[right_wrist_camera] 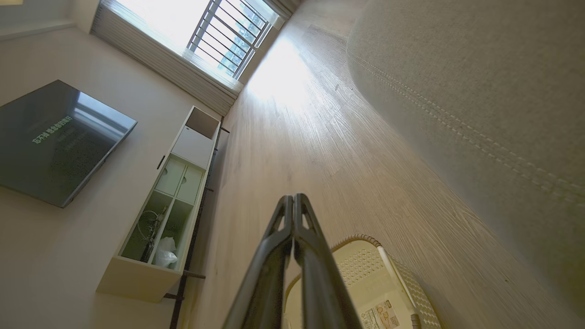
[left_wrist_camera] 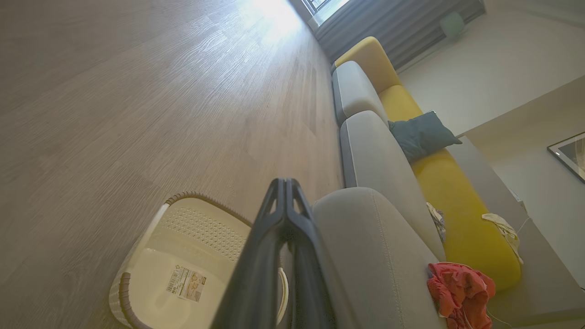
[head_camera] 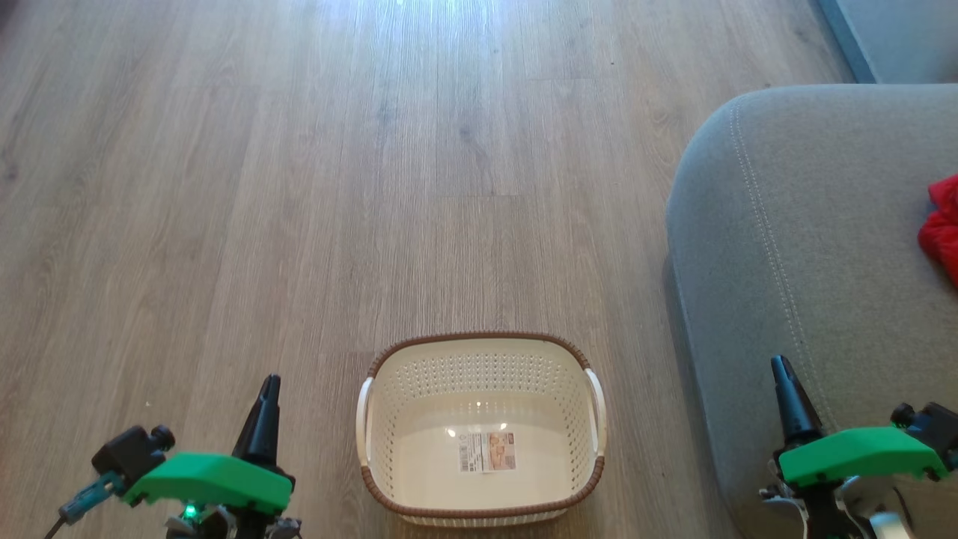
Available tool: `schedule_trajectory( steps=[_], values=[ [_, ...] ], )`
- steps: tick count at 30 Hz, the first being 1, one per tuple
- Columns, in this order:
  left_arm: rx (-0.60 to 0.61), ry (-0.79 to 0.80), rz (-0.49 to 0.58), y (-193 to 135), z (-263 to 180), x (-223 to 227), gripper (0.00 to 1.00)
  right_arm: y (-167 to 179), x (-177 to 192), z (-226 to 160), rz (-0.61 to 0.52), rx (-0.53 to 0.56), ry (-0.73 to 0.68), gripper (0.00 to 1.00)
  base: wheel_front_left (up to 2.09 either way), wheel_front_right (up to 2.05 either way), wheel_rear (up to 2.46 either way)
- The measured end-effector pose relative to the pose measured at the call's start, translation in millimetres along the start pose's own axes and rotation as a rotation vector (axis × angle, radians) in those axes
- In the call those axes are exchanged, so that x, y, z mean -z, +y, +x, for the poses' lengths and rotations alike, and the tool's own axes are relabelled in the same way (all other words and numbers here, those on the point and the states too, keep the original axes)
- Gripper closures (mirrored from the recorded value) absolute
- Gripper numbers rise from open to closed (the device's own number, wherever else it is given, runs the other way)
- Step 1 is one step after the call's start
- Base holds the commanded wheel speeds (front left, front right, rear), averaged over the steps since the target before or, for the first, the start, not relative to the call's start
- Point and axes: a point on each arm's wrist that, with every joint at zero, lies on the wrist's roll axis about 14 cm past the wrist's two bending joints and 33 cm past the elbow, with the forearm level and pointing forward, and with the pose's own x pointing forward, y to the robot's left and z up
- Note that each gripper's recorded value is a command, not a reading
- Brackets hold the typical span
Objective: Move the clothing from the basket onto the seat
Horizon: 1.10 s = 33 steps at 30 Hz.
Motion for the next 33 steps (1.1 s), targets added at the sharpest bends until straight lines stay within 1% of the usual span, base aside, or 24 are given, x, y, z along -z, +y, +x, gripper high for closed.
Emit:
schedule_trajectory(
  steps=[5,24,33],
  values=[
    [0.015,-0.002,-0.054,-4.3,3.7,-2.5,1.0,3.5,-3.4,2.9,0.054,-0.006,-0.009,1.0,0.0,0.0,0.0],
    [0.013,0.016,-0.251,-0.8,6.4,-4.5,1.0,-1.4,-7.4,1.4,0.248,0.012,-0.016,1.0,0.0,0.0,0.0],
    [0.027,0.014,-0.348,-3.8,10.8,-9.9,1.0,3.5,-14.5,5.2,0.34,-0.006,-0.028,1.0,0.0,0.0,0.0]
  ],
)
